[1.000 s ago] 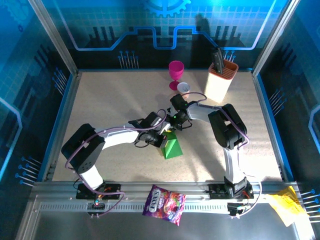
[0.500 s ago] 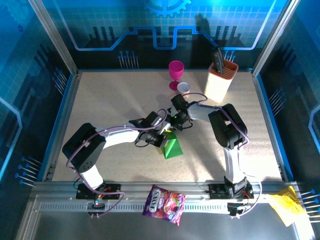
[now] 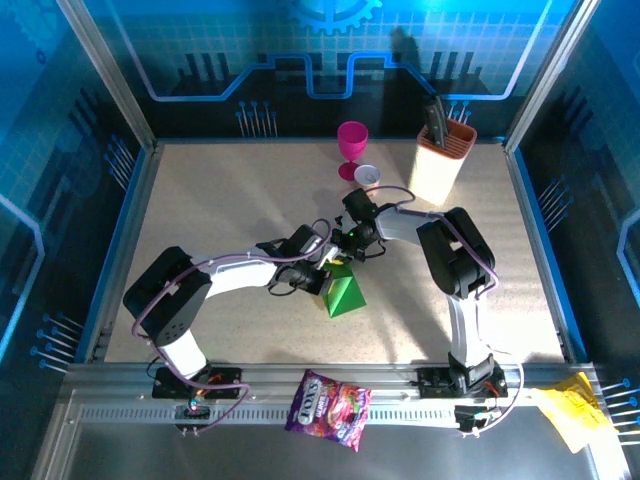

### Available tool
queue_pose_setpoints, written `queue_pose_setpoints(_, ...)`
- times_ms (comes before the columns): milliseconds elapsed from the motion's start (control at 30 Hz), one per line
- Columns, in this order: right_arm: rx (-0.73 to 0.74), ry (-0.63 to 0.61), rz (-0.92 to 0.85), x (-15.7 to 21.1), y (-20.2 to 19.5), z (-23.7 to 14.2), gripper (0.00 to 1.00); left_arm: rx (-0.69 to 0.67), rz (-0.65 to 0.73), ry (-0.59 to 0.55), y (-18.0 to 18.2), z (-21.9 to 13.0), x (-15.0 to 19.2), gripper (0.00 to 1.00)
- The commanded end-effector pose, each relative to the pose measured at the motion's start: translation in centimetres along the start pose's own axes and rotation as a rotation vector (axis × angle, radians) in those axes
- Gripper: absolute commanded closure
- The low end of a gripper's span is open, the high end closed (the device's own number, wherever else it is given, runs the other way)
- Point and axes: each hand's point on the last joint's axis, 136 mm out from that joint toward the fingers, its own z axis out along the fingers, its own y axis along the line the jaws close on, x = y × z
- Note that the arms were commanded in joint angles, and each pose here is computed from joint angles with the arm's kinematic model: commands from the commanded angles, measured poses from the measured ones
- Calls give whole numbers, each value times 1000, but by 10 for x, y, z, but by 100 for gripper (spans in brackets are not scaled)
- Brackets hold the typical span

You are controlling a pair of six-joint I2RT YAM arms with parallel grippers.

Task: Fold a paper plane with a square sheet of paper (pick it up from the middle)
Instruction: Fold the triangle a second time at the center of the table.

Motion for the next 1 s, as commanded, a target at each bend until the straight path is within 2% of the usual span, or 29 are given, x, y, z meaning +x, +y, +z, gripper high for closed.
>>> queue_pose_setpoints(0, 206, 83, 137, 30, -68, 15, 100, -23, -57, 63, 11, 2, 21, 100)
queue_pose_setpoints(467, 166, 72, 142, 31, -59, 11, 100, 5, -72, 78, 1, 2, 28, 100)
queue_pose_setpoints(800, 167, 80, 140, 32, -61, 12, 100, -15, -87, 80, -1, -1, 42, 100)
queue_pose_setpoints(967, 166, 82, 141, 32, -61, 12, 100, -40, -98, 59, 2, 1, 37, 100)
